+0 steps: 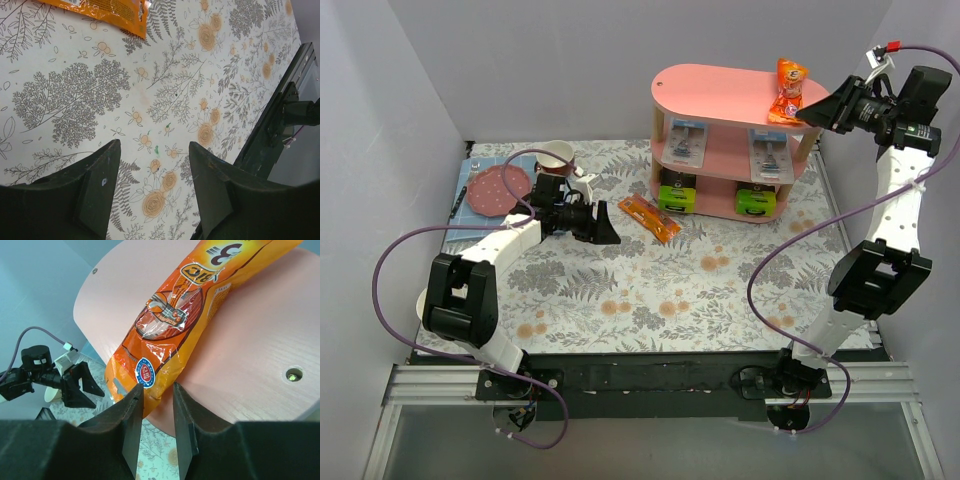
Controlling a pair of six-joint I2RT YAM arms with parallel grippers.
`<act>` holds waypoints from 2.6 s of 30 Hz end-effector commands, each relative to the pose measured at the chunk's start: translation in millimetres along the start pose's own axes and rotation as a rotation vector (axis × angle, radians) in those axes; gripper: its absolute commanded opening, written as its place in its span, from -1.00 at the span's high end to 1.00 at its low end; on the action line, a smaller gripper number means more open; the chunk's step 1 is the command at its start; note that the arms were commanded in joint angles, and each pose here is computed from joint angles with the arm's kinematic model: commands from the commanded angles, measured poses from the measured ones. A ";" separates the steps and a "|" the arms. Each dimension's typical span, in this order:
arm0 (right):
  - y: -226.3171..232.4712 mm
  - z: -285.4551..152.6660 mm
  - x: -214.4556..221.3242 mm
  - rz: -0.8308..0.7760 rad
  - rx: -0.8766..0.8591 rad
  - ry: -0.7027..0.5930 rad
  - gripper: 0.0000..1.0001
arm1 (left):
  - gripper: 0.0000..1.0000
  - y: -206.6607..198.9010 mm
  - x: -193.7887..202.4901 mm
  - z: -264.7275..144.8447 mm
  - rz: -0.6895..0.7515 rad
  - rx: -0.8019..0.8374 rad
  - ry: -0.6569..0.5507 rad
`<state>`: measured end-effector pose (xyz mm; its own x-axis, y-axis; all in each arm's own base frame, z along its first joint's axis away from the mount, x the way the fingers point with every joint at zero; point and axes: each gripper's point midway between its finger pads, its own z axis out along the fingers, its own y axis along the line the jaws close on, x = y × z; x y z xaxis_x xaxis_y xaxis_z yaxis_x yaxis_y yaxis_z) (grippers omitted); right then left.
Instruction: Place and organize the shaving razors onto the shelf
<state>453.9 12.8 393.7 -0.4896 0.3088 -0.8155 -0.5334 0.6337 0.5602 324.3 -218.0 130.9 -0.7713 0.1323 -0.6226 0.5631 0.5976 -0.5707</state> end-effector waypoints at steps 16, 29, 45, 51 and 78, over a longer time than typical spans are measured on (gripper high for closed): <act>65.2 -65.7 -10.1 -0.339 0.272 -0.108 0.22 | -0.12 -11.6 -25.9 -3.4 0.019 0.025 -0.094; 123.0 6.1 200.6 -0.611 0.004 0.187 -0.56 | -0.36 -8.7 -9.6 -16.3 -0.055 -0.042 -0.114; 63.8 169.2 347.2 -0.804 0.219 0.567 -0.53 | -0.37 16.2 -29.6 -92.4 -0.214 -0.128 -0.360; 48.8 202.3 367.6 -0.791 0.249 0.613 -0.54 | -0.37 13.0 -16.3 -100.7 -0.248 -0.118 -0.380; 18.1 215.0 440.9 -0.746 0.107 0.805 -0.06 | -0.35 29.8 -17.1 -100.0 -0.326 -0.105 -0.391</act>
<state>396.8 314.1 30.3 -0.3510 -0.6992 -0.6228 -0.8075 0.5628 -0.1768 316.7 -122.3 164.3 -0.7433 -0.3717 -0.5562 0.2223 0.6470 -0.7293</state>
